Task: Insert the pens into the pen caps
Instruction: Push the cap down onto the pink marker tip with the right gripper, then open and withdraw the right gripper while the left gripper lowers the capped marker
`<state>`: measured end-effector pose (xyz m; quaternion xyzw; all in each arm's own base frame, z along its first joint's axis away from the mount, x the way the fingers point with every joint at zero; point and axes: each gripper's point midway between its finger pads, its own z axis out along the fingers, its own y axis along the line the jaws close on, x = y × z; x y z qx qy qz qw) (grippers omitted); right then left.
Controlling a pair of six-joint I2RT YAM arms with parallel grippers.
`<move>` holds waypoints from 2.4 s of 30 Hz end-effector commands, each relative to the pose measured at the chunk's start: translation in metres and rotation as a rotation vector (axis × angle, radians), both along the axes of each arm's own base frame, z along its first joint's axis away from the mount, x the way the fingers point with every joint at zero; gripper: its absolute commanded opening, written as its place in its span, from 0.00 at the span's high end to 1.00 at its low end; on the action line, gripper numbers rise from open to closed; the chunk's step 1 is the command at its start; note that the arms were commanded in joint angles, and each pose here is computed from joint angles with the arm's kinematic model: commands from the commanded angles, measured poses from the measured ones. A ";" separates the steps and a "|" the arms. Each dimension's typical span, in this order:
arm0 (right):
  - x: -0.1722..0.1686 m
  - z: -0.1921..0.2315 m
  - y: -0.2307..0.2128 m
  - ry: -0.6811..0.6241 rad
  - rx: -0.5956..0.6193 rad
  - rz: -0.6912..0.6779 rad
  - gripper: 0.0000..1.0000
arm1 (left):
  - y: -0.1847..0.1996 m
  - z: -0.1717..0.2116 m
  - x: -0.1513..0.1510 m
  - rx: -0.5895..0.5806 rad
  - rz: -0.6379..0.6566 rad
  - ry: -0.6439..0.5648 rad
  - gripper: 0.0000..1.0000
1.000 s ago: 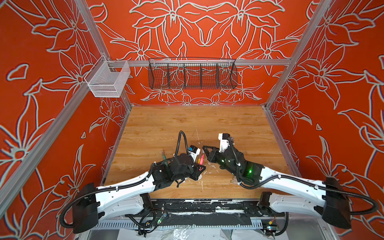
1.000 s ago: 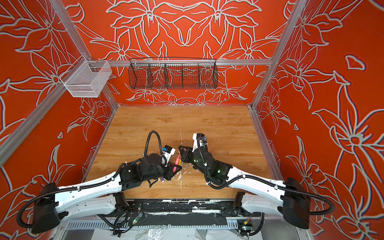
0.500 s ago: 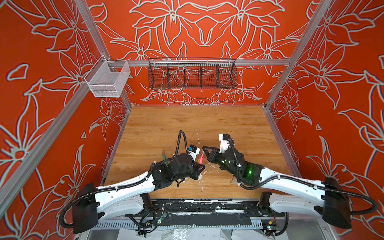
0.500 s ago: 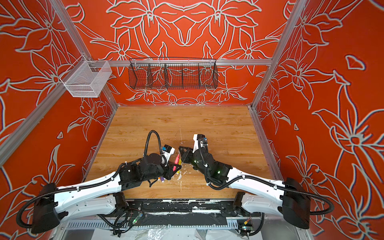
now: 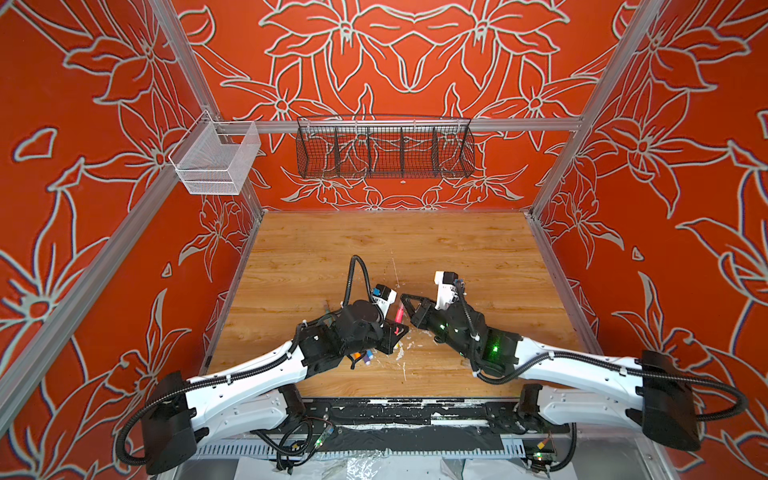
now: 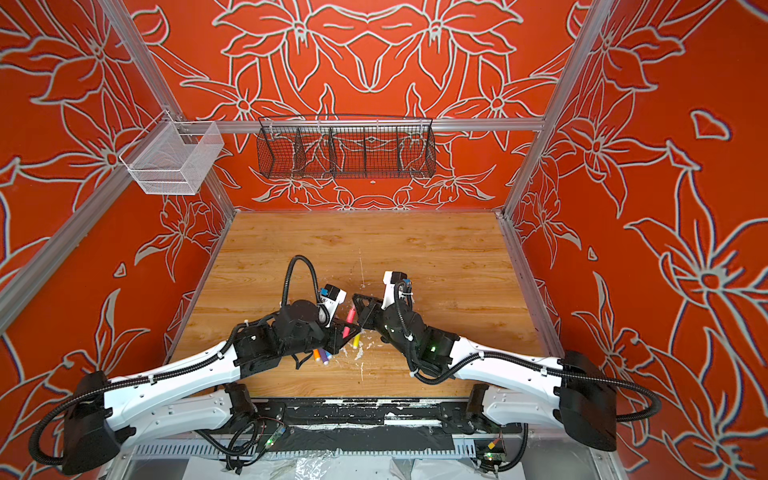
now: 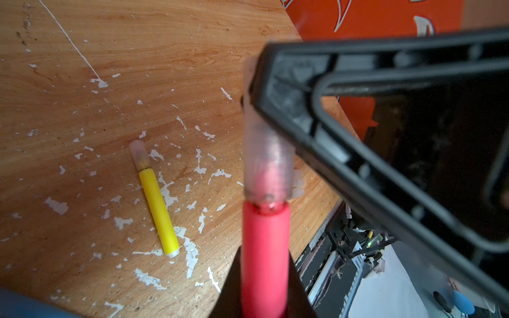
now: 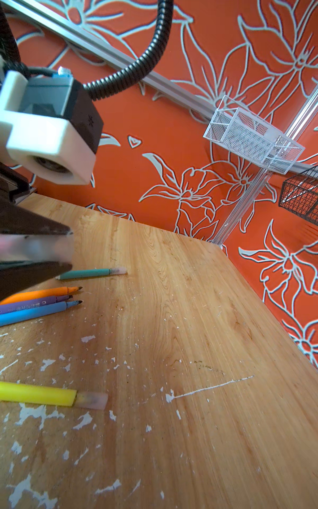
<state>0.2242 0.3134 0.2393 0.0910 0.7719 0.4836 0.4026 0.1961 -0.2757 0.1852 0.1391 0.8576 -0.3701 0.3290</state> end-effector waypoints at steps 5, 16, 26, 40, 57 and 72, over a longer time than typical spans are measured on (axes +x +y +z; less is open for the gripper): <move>-0.024 0.007 -0.015 -0.042 -0.066 0.057 0.62 | 0.003 0.035 0.013 -0.089 0.032 -0.123 1.00; -0.016 0.059 -0.041 -0.165 -0.065 -0.020 0.41 | 0.001 0.008 0.003 -0.058 -0.033 -0.123 1.00; 0.010 0.036 -0.011 -0.054 -0.051 0.031 0.45 | 0.002 0.011 -0.001 -0.061 -0.052 -0.141 1.00; 0.014 0.027 0.023 -0.021 -0.053 0.120 0.83 | 0.002 0.013 0.001 -0.050 -0.042 -0.147 1.00; -0.037 -0.021 0.046 -0.006 -0.098 0.266 1.00 | 0.031 0.120 0.073 -0.160 0.154 -0.315 1.00; -0.083 -0.016 0.075 -0.026 -0.020 0.410 1.00 | 0.075 0.120 0.133 -0.125 0.372 -0.347 1.00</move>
